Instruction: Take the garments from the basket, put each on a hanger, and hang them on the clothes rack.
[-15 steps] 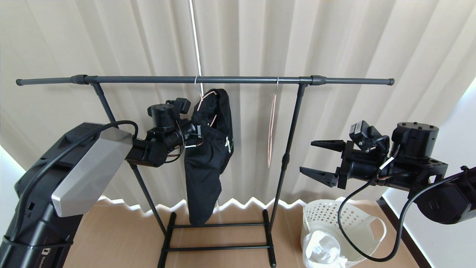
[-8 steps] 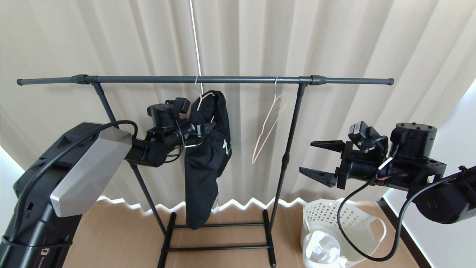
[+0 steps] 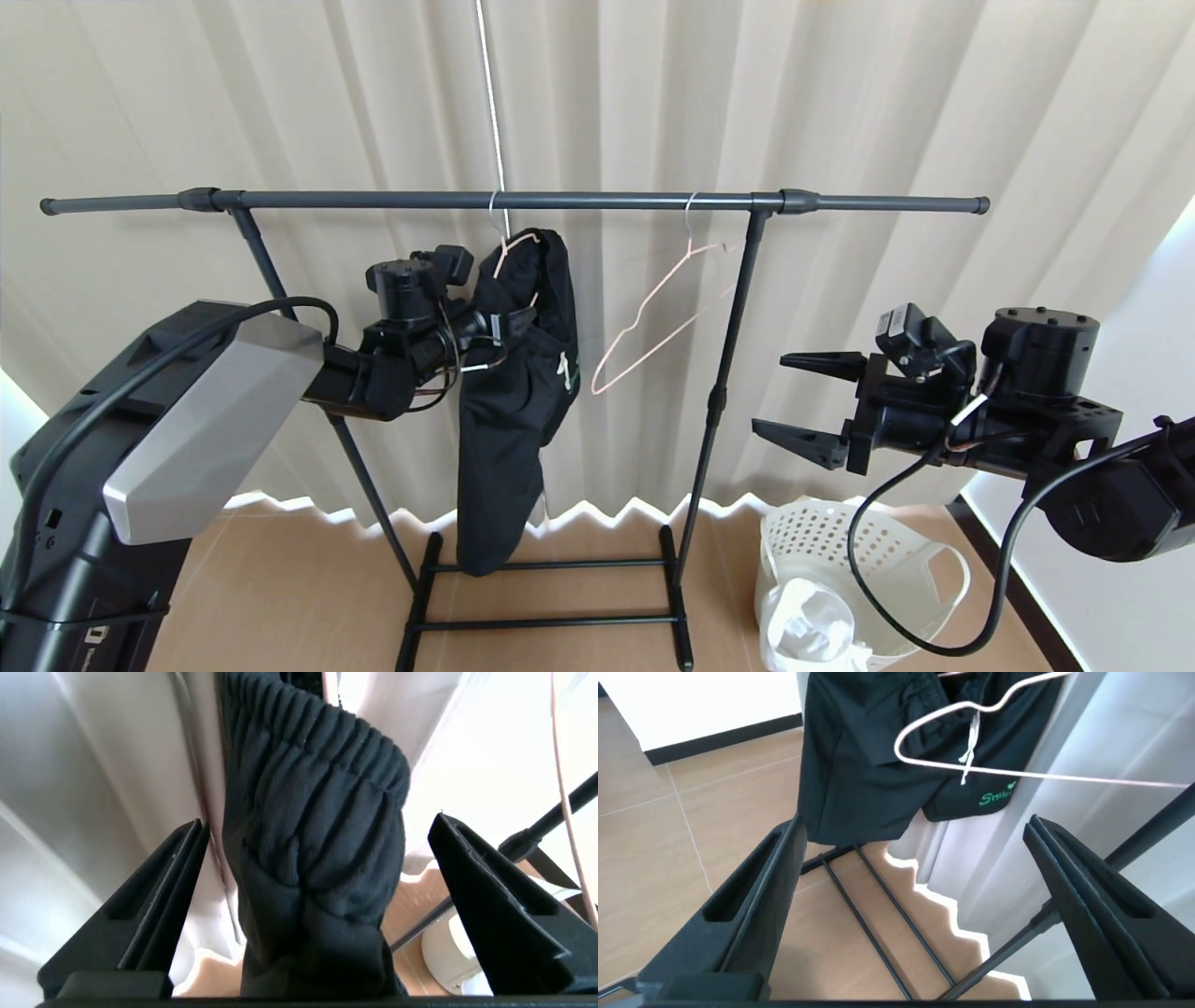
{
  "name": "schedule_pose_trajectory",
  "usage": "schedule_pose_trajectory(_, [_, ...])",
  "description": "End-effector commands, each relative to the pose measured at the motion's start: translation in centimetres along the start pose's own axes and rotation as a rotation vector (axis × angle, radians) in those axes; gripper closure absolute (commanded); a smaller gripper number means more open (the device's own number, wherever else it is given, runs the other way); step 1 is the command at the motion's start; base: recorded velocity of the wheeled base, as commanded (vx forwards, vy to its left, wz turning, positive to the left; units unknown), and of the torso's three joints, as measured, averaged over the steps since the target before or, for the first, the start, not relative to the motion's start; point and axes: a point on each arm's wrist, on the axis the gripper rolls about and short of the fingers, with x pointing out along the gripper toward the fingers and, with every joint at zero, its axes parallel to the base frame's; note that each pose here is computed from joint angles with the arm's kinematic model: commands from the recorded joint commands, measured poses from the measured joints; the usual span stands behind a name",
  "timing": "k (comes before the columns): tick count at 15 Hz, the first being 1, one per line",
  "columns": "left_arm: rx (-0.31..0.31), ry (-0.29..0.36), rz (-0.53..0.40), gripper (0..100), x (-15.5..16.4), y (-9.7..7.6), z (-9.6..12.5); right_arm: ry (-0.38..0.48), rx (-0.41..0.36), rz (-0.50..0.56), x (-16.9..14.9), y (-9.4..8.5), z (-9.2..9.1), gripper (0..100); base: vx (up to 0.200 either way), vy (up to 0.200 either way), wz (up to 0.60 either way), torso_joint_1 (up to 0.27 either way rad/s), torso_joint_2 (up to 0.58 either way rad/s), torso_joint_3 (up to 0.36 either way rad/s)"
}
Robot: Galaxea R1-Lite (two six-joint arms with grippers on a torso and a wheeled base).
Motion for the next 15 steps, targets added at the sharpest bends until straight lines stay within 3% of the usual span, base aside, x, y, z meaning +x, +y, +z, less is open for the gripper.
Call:
schedule_pose_trajectory(1, [0.001, -0.003, 0.000, 0, -0.9, -0.2, 0.8, -0.002, -0.003, 0.000, -0.1, 0.0, 0.1, 0, 0.000, 0.000, 0.00, 0.000, 0.00, 0.000])
schedule_pose_trajectory(15, [-0.002, 0.042, 0.001, 0, -6.7, -1.2, 3.0, -0.017, -0.020, -0.003, -0.7, 0.6, 0.9, 0, 0.000, 0.000, 0.00, 0.000, 0.00, 0.000])
